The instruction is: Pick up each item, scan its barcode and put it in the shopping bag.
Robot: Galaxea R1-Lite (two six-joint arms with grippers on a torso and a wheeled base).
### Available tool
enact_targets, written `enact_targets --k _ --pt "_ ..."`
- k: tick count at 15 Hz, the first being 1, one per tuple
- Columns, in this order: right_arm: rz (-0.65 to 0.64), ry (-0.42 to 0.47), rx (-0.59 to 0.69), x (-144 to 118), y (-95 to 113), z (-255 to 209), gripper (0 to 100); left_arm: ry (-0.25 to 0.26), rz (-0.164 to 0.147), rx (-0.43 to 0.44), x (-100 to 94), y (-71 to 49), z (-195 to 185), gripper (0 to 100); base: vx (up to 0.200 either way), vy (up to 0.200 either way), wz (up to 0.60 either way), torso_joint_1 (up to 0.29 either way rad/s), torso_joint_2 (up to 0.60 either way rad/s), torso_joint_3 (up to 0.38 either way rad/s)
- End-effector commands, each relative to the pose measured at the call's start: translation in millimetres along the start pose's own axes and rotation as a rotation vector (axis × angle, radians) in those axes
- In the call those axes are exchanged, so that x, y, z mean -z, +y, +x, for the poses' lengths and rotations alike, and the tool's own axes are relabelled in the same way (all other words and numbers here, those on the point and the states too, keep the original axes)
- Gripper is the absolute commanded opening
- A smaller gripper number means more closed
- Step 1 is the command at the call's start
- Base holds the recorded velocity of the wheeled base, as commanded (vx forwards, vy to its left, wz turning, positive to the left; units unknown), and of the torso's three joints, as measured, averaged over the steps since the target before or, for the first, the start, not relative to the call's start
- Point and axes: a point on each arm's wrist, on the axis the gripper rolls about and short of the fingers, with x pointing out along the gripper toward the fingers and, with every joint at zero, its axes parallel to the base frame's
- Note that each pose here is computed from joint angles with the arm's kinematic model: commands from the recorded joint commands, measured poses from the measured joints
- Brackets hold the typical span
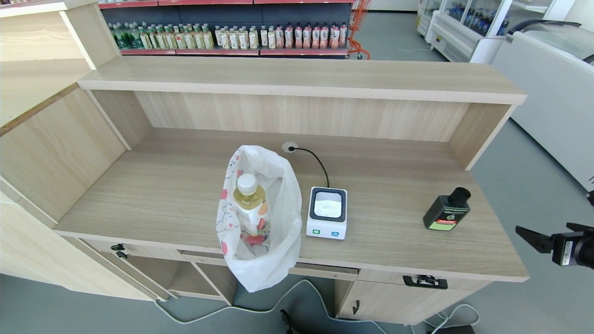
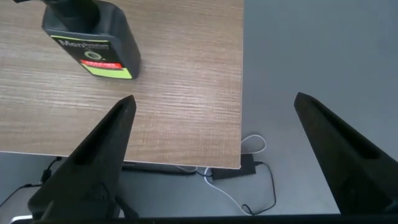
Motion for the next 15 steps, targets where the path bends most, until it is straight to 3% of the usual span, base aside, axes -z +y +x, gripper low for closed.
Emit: enact_targets --k 1,5,12,15 --pt "0.001 0.032 -0.018 5.1 -1.9 14.5 100 0.002 0.000 0.002 0.0 0.0 0.1 100 0.000 0.000 0.00 0.000 0.00 0.000" --pt "-0.010 0.013 -0.102 17.9 5.1 33.7 100 0.002 0.000 0.002 0.0 0.0 0.1 100 0.000 0.000 0.00 0.000 0.00 0.000" --pt "-0.144 -0.110 -0.274 40.6 10.1 77.6 100 0.002 0.000 0.002 0.0 0.0 0.1 100 0.000 0.000 0.00 0.000 0.00 0.000" --pt "-0.282 -0.186 -0.387 41.0 10.8 97.9 100 0.002 0.000 0.002 0.0 0.0 0.1 100 0.000 0.000 0.00 0.000 0.00 0.000"
